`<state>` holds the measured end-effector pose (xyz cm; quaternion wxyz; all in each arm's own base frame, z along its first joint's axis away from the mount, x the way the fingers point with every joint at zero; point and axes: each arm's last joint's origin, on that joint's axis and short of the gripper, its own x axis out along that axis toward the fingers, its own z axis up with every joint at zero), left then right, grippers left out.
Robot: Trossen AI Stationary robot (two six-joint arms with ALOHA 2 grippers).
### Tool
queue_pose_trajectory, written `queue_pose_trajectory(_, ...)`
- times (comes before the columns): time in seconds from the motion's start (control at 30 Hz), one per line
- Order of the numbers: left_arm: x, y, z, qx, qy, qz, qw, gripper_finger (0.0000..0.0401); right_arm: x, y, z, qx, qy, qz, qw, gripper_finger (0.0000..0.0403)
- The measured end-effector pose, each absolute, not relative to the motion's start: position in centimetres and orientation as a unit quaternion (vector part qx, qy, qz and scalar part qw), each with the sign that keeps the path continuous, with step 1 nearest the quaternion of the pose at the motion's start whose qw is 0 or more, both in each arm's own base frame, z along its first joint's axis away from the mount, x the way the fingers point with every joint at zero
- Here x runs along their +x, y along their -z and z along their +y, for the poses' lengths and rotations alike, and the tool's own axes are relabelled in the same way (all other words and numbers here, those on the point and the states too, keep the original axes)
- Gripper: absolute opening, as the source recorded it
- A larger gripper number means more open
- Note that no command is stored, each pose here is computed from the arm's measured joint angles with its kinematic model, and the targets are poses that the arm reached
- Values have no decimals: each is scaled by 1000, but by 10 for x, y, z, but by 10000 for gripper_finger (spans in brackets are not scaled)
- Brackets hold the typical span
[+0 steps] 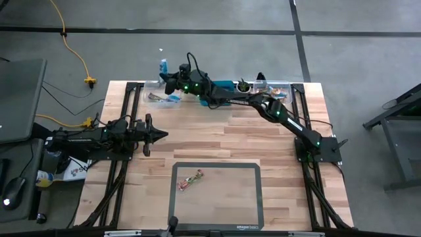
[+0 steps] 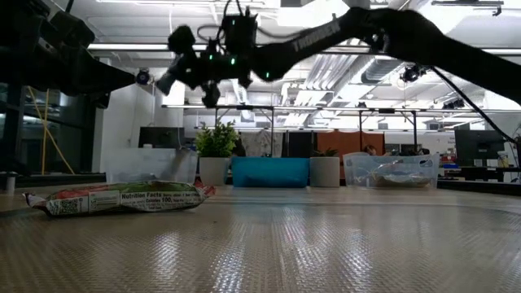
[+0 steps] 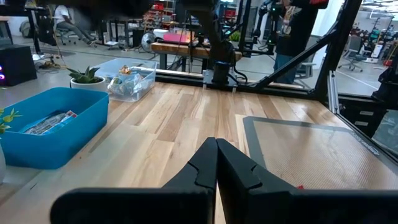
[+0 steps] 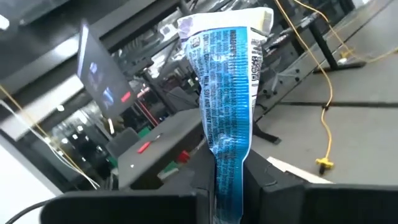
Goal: Pick and place Granola Bars by type
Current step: Put the blue granola bar into the left transparent bin
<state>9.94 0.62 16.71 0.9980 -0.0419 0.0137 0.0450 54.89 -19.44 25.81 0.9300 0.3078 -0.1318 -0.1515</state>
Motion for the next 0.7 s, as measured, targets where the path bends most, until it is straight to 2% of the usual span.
queue_pose_trajectory(0.37, 99, -167, 6, -42, -45, 14, 998, 1, 562, -191, -200, 426, 162, -116, 882, 26)
queue_pose_trajectory(0.53, 99, -167, 6, -42, -45, 14, 998, 1, 562, -183, -202, 451, 194, -114, 864, 27)
queue_pose_trajectory(0.7, 99, -167, 6, -42, -45, 14, 998, 1, 562, -183, -202, 417, 194, -104, 882, 27)
